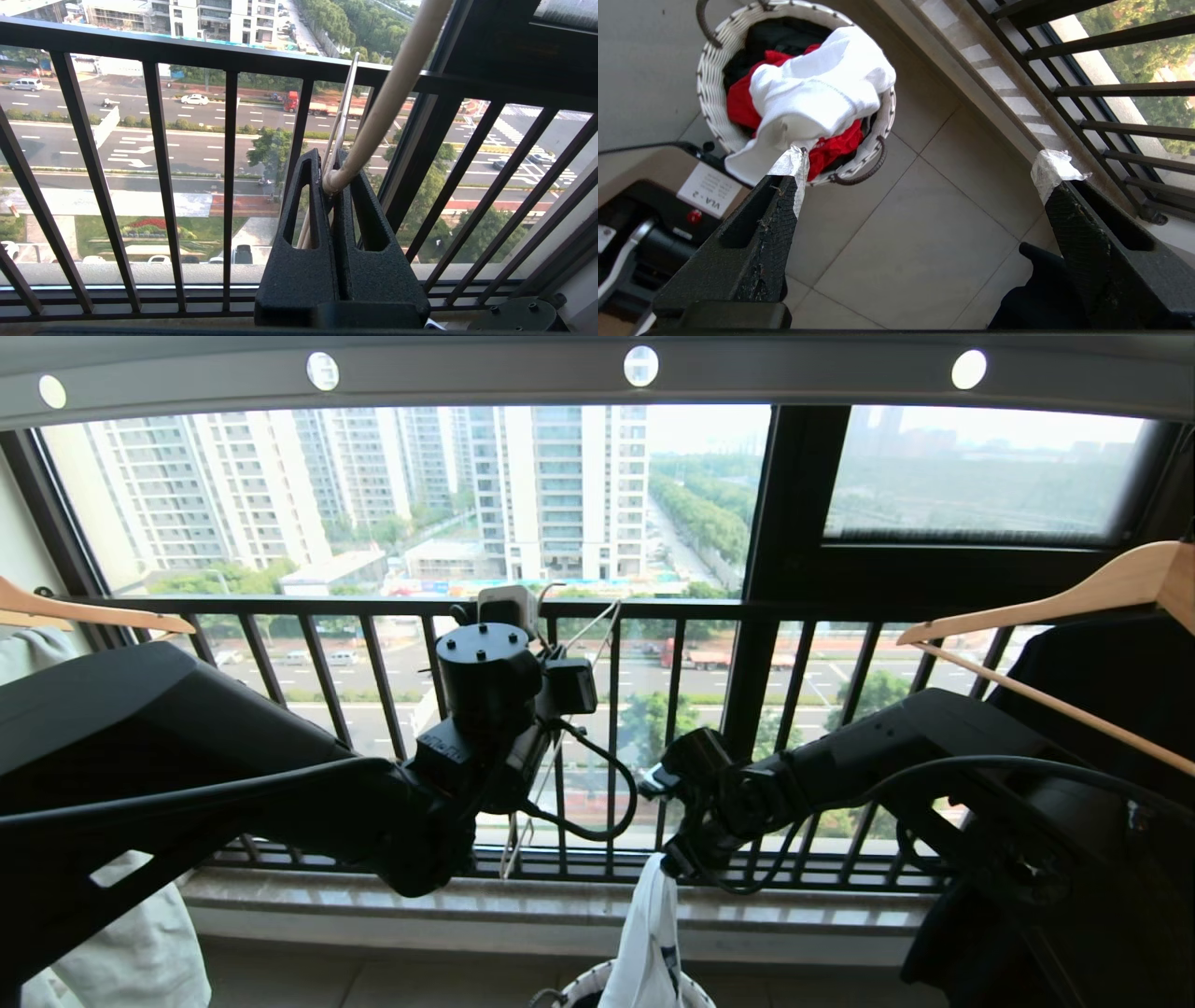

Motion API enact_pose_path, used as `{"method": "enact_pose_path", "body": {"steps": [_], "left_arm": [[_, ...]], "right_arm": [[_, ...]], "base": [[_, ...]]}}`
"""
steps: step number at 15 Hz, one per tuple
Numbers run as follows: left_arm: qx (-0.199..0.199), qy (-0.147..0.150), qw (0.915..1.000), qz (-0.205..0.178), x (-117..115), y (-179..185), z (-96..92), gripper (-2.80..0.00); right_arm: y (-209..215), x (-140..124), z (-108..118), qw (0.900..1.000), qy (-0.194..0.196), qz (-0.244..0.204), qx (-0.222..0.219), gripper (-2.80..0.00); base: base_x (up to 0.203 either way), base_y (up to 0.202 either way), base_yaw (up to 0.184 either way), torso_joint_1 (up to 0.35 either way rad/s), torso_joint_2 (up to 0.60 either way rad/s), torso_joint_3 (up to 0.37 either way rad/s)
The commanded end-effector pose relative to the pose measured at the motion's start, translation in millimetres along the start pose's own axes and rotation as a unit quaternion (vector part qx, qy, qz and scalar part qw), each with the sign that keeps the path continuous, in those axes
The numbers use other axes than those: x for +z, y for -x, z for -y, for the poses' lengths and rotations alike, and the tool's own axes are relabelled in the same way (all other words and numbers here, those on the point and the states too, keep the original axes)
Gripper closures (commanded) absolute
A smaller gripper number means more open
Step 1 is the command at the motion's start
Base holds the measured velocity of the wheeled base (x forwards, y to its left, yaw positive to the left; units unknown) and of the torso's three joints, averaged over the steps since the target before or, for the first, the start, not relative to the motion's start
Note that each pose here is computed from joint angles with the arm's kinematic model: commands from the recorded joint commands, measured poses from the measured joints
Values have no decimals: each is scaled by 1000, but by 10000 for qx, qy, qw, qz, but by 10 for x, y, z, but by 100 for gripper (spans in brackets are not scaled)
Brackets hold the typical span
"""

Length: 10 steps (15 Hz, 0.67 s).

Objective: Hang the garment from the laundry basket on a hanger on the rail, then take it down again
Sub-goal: Put clothes in the basket

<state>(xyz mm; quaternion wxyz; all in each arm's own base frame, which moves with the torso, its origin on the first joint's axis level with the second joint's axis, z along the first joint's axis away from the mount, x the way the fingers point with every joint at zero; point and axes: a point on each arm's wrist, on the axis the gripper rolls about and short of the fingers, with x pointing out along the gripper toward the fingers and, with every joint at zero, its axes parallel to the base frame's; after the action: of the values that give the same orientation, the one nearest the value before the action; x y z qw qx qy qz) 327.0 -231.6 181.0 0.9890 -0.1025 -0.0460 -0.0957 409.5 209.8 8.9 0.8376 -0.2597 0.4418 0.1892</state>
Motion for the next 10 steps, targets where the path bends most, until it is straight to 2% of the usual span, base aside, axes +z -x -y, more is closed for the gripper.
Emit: {"method": "enact_pose_path", "body": {"steps": [1, 5, 8, 9, 10], "left_arm": [[-7, 29, 10000, 56, 53, 36, 0, 0], [-43, 85, 9998, 180, 179, 89, 8, 0], [-63, 75, 9998, 149, 173, 111, 14, 0], [-146, 44, 9999, 48, 124, 150, 66, 0], [-249, -25, 9996, -132, 34, 196, 133, 0]], "right_arm": [[35, -18, -7, 9977, 515, -260, 360, -280], [15, 129, 41, 9957, 787, -202, 437, -280], [123, 123, 73, 9970, 537, -292, 465, -280], [173, 88, 74, 9975, 408, -344, 472, 0], [250, 58, 80, 9979, 245, -376, 469, 0]], "base": [[0, 0, 0, 0, 0, 0], [0, 0, 0, 0, 0, 0], [0, 0, 0, 0, 0, 0], [0, 0, 0, 0, 0, 0], [0, 0, 0, 0, 0, 0]]}}
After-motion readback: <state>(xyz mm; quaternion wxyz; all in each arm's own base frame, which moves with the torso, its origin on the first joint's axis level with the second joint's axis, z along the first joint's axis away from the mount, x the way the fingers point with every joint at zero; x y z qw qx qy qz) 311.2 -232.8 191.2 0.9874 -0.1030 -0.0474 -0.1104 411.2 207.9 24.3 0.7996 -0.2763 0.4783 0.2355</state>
